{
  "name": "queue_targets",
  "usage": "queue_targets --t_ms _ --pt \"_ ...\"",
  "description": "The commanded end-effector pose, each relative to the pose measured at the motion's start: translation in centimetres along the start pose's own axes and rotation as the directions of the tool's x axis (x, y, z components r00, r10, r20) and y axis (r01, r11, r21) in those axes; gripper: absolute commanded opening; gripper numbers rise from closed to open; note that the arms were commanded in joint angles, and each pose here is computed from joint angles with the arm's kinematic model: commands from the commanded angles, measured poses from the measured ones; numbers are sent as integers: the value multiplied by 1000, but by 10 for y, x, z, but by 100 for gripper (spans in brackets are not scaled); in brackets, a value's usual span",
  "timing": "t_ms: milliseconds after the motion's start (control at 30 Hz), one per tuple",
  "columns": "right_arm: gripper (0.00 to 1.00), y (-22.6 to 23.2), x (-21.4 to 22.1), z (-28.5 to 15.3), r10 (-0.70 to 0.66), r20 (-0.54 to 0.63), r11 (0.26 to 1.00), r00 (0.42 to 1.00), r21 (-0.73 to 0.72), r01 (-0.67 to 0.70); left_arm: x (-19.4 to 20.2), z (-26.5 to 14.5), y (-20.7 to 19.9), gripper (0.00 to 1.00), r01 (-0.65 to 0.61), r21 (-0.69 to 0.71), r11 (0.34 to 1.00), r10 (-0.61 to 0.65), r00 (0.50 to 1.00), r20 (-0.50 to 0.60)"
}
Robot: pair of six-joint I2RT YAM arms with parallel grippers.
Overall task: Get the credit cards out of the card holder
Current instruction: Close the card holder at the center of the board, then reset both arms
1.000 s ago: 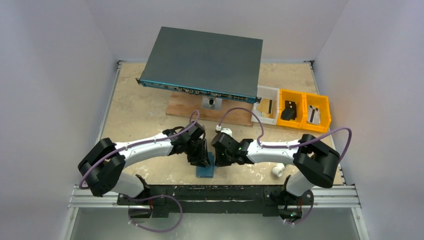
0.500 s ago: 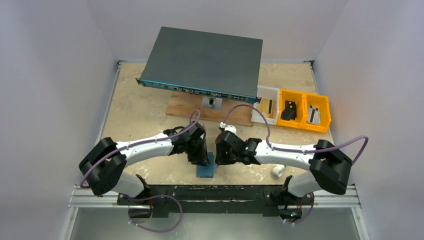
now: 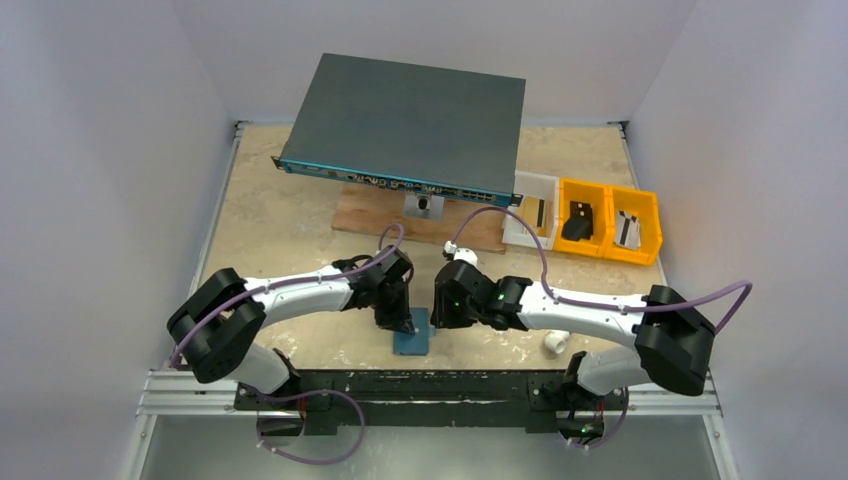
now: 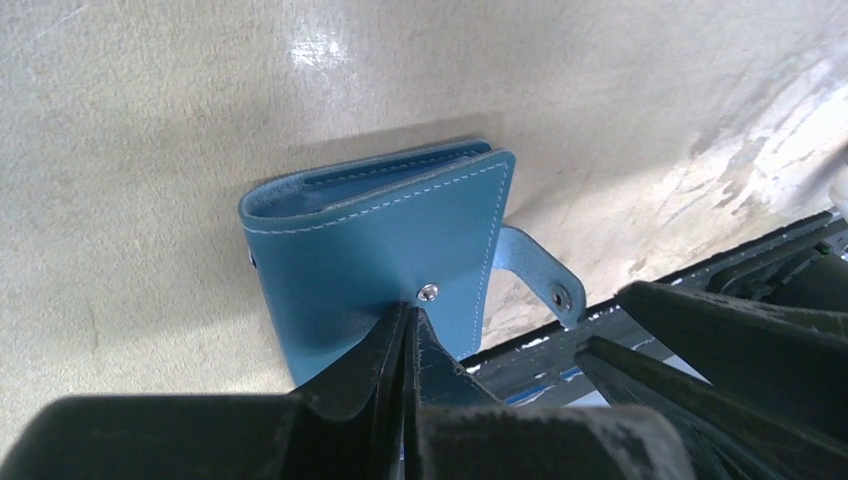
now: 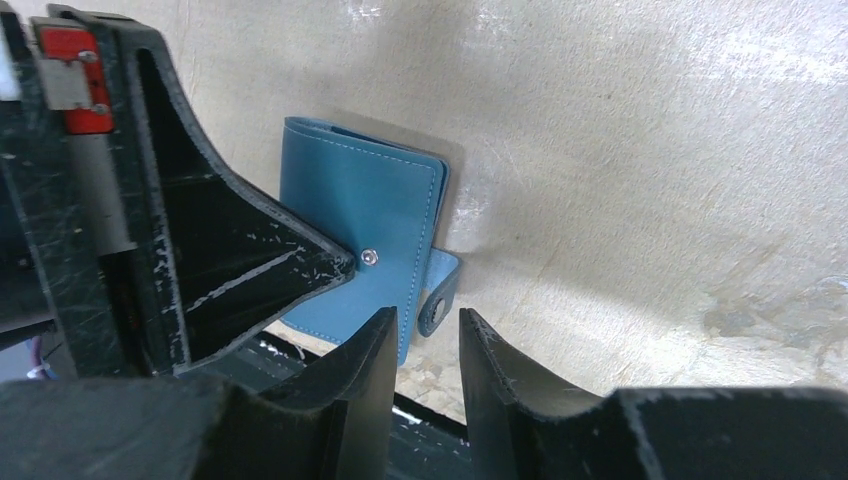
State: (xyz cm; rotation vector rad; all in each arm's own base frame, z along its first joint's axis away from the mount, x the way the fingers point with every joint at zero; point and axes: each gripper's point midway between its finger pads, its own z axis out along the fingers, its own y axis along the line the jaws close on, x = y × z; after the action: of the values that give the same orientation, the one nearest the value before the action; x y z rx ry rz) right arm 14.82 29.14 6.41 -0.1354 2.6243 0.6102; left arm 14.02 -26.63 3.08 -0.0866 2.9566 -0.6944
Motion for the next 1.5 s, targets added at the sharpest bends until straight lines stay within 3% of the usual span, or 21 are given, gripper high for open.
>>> queue_targets --t_ms 0,267,467,833,1167,1400,1467 --pt "29 6 -1 0 24 14 999 1000 -24 -24 -1 11 10 0 -5 -48 999 5 1000 -2" --pt "28 29 0 17 31 -15 994 999 -107 -33 1 14 14 0 2 -61 998 -2 1000 -9" --pt "21 42 3 37 24 -49 992 999 -126 -30 0 11 11 0 -5 -47 999 5 1000 -3" --pt "17 30 8 51 35 -65 998 997 -50 -39 -5 -5 -4 0 -46 -6 999 46 999 11" --pt "24 36 -7 39 27 -25 998 999 -52 -28 -17 -62 -10 5 -104 -17 994 106 986 132" --pt "36 57 -34 15 10 49 995 999 -104 -5 -31 -116 -7 14 -139 -42 989 146 950 276" --pt "38 63 -43 7 8 71 994 997 -110 0 -38 -135 -8 21 -152 -48 987 159 931 329"
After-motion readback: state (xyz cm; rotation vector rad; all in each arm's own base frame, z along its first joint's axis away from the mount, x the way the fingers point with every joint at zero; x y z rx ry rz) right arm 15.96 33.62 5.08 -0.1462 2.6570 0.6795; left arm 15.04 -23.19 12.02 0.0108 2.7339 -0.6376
